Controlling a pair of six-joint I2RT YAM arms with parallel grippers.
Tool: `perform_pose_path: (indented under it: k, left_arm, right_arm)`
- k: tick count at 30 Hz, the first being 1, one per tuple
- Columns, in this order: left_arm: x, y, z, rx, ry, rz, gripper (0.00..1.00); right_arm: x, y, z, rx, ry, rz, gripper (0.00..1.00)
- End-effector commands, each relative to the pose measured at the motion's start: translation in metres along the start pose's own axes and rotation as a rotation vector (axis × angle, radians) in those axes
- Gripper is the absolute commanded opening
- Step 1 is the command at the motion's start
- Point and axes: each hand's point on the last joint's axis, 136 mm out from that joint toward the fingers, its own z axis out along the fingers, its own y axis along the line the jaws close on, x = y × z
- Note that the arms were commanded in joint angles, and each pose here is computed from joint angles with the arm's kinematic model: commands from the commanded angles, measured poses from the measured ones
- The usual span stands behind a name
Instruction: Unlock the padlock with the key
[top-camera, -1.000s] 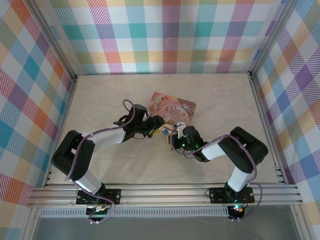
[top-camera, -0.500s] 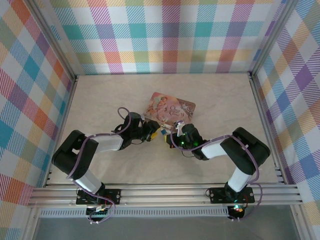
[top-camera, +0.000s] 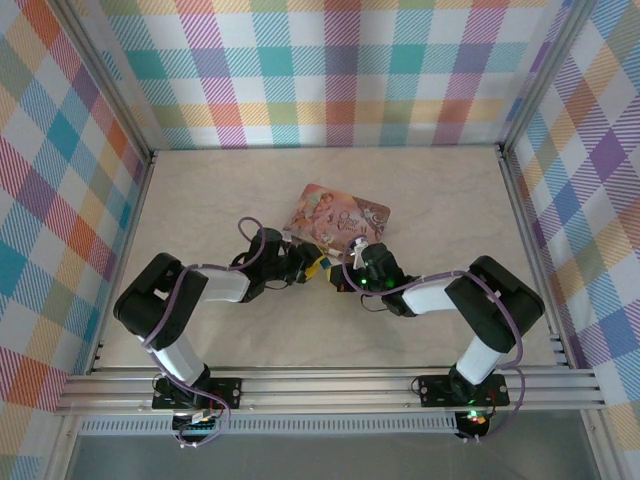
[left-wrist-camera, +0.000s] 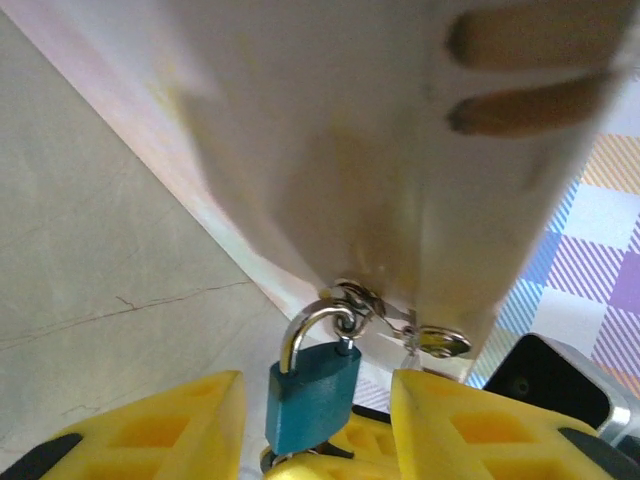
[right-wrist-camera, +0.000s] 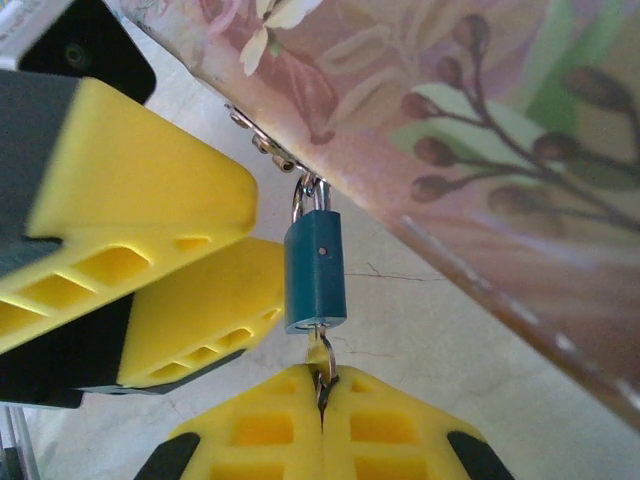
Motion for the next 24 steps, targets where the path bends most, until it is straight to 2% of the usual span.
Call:
perform_pose_path:
  k: [1, 8, 20, 24]
  left_arm:
    - [0.005, -0.001, 0.005, 0.029, 0.027, -0.013, 0.41]
    - [0.006, 0.002, 0.011, 0.030, 0.037, -0.024, 0.38]
    - [0.006, 0.003, 0.015, 0.033, 0.035, -0.031, 0.26]
    - [0.007, 0.001, 0.016, 0.037, 0.038, -0.027, 0.21]
  right_arm:
    - [-0.011, 0.022, -0.001, -0.066, -0.007, 0.013, 0.00]
    - [-0.010, 0.022, 0.001, -0.066, 0.001, 0.019, 0.00]
    - [-0.015, 0.032, -0.001, -0.101, -0.004, 0.046, 0.00]
    - [-0.019, 0.038, -0.001, -0.142, 0.003, 0.083, 0.04]
